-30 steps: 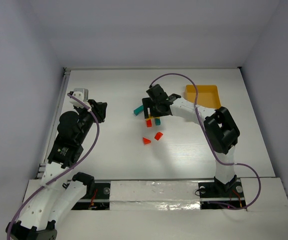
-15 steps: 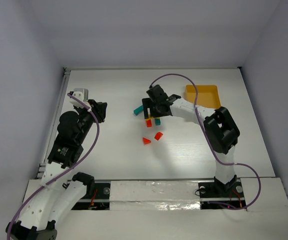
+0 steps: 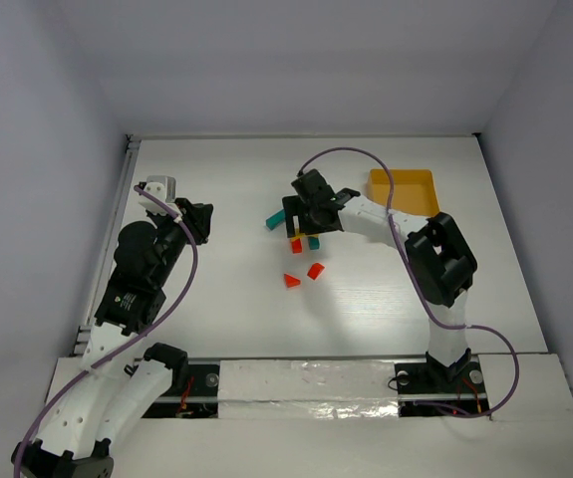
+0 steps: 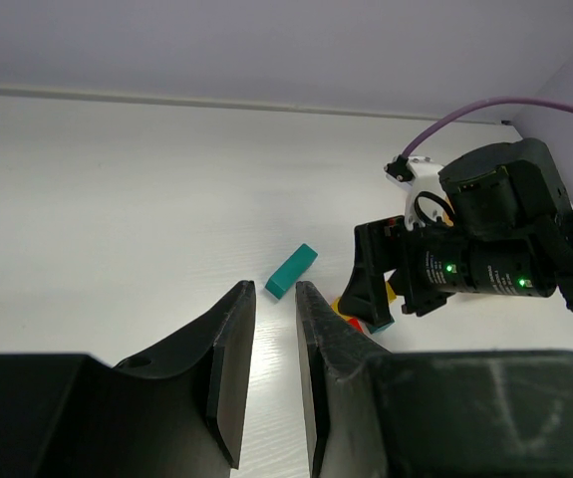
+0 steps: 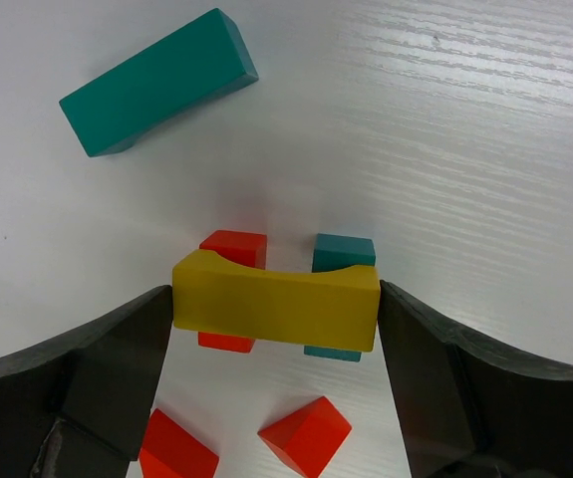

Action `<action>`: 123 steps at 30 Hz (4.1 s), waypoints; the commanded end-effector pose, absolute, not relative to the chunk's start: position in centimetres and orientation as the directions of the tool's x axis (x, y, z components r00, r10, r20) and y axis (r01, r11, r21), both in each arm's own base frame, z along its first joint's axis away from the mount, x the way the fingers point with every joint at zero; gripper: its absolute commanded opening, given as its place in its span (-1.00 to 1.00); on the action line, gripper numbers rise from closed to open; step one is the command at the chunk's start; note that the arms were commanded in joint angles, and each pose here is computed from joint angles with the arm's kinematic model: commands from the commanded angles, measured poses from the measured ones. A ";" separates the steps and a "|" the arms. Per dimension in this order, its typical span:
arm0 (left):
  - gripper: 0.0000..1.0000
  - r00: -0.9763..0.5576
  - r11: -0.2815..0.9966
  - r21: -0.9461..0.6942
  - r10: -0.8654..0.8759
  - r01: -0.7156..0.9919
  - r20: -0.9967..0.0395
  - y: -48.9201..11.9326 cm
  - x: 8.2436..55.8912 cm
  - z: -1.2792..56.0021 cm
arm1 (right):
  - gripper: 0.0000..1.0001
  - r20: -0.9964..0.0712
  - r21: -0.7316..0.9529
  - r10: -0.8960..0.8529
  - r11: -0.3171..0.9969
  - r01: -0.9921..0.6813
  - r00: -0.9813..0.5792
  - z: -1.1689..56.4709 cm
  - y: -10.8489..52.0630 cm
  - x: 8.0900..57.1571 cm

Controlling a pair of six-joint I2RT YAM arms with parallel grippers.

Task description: Build the wood block tower

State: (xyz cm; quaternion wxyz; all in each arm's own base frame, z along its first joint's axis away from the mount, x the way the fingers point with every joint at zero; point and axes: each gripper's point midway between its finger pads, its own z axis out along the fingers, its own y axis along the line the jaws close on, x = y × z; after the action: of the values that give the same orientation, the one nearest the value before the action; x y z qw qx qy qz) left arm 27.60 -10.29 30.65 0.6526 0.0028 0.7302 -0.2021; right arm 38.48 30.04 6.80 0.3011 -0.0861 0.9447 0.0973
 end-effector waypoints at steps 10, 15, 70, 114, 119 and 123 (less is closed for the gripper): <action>-0.65 -0.109 0.912 -0.293 -0.273 0.285 -0.956 -10.4 27.8 31.7 | 0.81 -0.621 0.140 -0.086 0.966 -0.219 -0.779 7.8 30.2 39.6; -0.65 -0.112 0.913 -0.293 -0.272 0.284 -0.956 -10.4 27.8 31.7 | 0.86 -0.636 0.144 -0.079 0.965 -0.219 -0.767 8.8 30.3 39.9; -0.65 -0.119 0.918 -0.287 -0.263 0.275 -0.957 -10.3 28.2 31.4 | 0.99 -0.589 -0.030 -0.541 0.757 -0.653 -0.600 8.1 36.4 44.8; -0.70 -0.121 0.913 -0.291 -0.266 0.286 -0.956 -10.4 28.1 31.5 | 0.96 -0.635 0.059 -0.335 0.878 -0.476 -0.696 7.9 37.5 45.0; -0.70 -0.120 0.913 -0.291 -0.267 0.287 -0.956 -10.4 28.1 31.6 | 0.91 -0.649 0.052 -0.325 0.883 -0.466 -0.688 8.5 37.5 45.4; -0.70 -0.118 0.913 -0.291 -0.267 0.286 -0.956 -10.4 28.1 31.6 | 0.87 -0.647 0.050 -0.324 0.885 -0.463 -0.690 8.3 37.5 45.5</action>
State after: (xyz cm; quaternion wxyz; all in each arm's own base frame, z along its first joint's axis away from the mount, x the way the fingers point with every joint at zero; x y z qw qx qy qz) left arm 28.07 -10.35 29.98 0.6439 0.0034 0.7385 -0.1999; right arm 44.11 36.26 4.35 0.2789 -0.2273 0.9289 0.0880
